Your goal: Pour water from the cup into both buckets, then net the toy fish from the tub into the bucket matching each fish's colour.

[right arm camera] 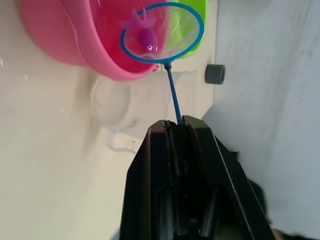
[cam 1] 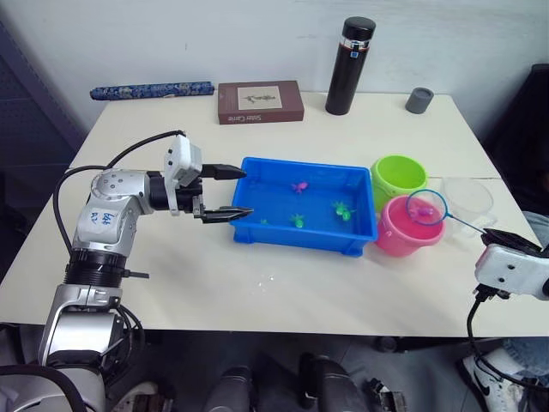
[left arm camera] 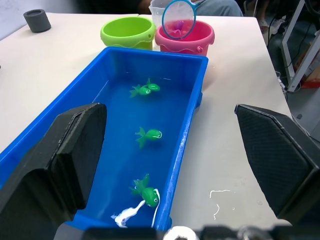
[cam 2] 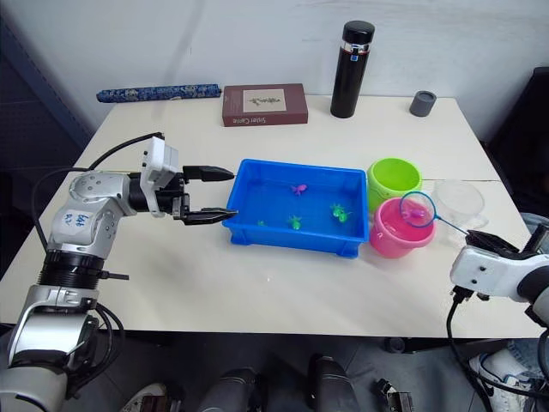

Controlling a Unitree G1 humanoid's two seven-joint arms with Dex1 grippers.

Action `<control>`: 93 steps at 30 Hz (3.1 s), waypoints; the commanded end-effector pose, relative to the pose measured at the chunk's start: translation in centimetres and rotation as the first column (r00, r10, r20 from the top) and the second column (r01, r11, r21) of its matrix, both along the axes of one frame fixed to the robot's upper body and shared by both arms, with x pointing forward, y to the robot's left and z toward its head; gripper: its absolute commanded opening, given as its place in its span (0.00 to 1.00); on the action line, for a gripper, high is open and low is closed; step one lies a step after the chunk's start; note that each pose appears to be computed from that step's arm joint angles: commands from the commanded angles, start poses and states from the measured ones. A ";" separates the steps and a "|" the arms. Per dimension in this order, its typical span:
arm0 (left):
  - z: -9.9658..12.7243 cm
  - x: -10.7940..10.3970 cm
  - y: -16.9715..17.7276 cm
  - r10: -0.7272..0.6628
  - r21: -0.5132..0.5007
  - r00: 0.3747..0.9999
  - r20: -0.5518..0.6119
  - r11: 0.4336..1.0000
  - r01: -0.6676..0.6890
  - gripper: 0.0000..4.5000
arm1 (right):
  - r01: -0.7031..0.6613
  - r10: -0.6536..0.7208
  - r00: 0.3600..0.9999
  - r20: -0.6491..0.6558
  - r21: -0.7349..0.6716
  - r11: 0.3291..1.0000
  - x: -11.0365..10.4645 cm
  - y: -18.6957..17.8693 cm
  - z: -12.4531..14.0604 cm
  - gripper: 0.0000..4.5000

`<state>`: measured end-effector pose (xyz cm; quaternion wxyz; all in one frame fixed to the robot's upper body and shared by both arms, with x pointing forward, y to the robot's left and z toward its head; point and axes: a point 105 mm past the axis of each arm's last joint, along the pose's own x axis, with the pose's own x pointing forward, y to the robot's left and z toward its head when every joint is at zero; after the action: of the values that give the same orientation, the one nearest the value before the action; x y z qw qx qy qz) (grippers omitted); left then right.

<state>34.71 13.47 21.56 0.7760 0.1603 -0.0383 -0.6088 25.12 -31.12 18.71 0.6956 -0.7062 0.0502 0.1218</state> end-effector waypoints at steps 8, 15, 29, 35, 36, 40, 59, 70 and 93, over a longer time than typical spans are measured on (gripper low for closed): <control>0.5 -0.4 -0.2 -0.017 -0.006 0.999 0.038 1.000 0.017 0.99 | -0.055 0.119 0.959 0.256 -0.245 0.968 -0.8 1.1 2.1 0.00; 0.5 -0.6 -0.1 -0.008 -0.013 0.999 0.038 1.000 0.008 0.99 | -0.036 0.166 0.927 0.335 -0.361 0.932 -1.5 0.8 1.1 0.00; 0.5 -1.0 0.4 0.018 -0.018 0.999 0.033 1.000 -0.018 0.99 | -0.031 0.200 0.901 0.386 -0.402 0.915 -1.8 -0.1 0.4 0.00; 0.5 -0.9 0.6 0.040 -0.028 0.999 0.029 0.999 -0.039 0.99 | -0.113 0.248 0.870 0.425 -0.318 0.941 -0.2 1.7 2.9 0.00; 0.6 -0.8 0.7 0.048 -0.032 0.998 0.029 0.998 -0.047 0.99 | -0.155 0.247 0.887 0.389 -0.252 0.955 0.4 2.2 2.7 0.00; 0.7 -0.7 0.9 0.068 -0.037 0.997 0.030 0.997 -0.067 0.99 | -0.253 0.246 0.916 0.317 -0.018 0.967 1.9 3.8 2.9 0.00; 0.9 -1.5 4.3 0.315 -0.025 0.949 0.007 0.949 -0.315 0.99 | 0.173 0.412 0.834 -0.366 0.884 0.435 8.8 13.5 4.6 0.00; -0.1 -3.3 5.1 0.377 -0.004 0.925 -0.045 0.926 -0.377 0.99 | 0.488 0.450 0.680 -0.578 0.816 0.311 9.7 16.1 4.1 0.00; 0.1 -4.2 5.3 0.380 0.037 0.924 -0.042 0.925 -0.378 0.99 | 0.667 0.198 0.674 -0.712 0.701 0.252 14.3 17.1 -0.2 0.00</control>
<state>31.01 18.68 20.49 0.8773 0.1502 0.0396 -0.4541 38.40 -13.81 16.73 0.8860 -0.0255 0.3744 0.2722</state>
